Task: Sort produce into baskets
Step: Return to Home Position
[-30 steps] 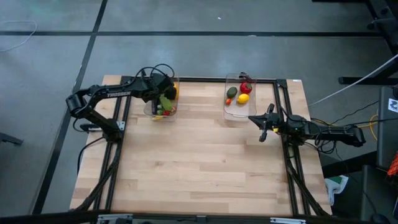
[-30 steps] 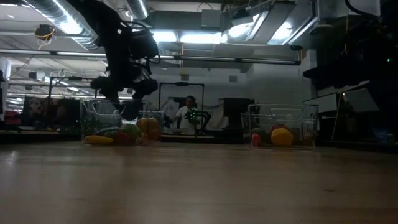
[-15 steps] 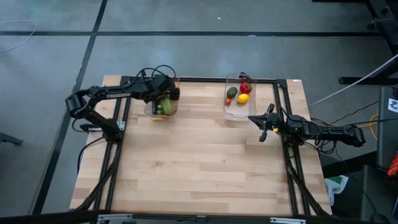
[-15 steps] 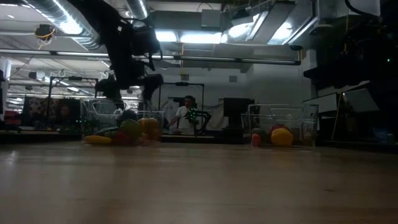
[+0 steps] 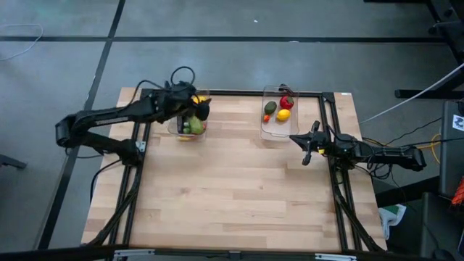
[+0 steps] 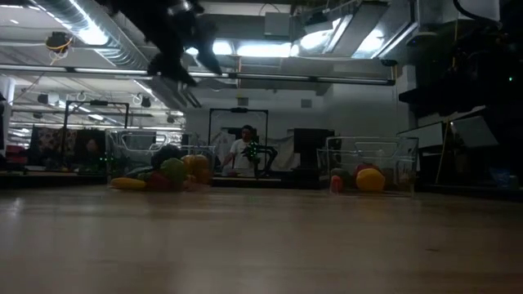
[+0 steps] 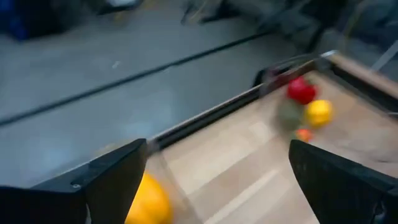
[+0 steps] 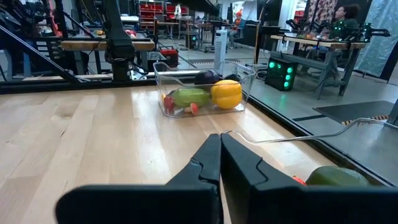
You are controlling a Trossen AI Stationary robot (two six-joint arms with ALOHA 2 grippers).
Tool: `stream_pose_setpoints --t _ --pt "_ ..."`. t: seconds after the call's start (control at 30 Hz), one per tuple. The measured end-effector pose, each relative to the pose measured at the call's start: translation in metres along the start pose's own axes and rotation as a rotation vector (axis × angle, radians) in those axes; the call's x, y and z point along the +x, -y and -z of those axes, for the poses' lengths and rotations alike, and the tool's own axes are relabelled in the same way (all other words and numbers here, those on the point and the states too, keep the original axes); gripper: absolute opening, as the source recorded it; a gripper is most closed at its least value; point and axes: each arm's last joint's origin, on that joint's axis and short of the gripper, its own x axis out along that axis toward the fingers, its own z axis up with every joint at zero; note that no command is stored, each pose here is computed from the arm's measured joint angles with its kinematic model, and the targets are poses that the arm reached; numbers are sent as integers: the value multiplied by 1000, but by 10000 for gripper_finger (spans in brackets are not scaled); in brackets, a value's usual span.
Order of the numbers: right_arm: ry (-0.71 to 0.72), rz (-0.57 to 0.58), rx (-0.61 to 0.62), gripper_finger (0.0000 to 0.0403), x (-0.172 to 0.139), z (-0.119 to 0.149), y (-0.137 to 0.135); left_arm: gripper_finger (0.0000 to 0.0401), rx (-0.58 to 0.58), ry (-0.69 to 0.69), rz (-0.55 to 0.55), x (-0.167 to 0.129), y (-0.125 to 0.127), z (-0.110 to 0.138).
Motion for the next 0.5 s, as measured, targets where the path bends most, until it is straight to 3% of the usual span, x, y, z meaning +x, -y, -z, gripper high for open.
stream_pose_setpoints --t 0.13,0.27,0.37,0.5 --pt "0 0 0 12 0 0 0 388 119 56 104 -24 10 -5" --pt "0 0 0 12 0 0 0 388 215 69 295 -44 16 -6" --pt "0 0 0 12 0 0 0 388 225 140 351 -57 12 1" --pt "0 0 0 12 0 0 0 381 149 277 391 -62 -3 26"
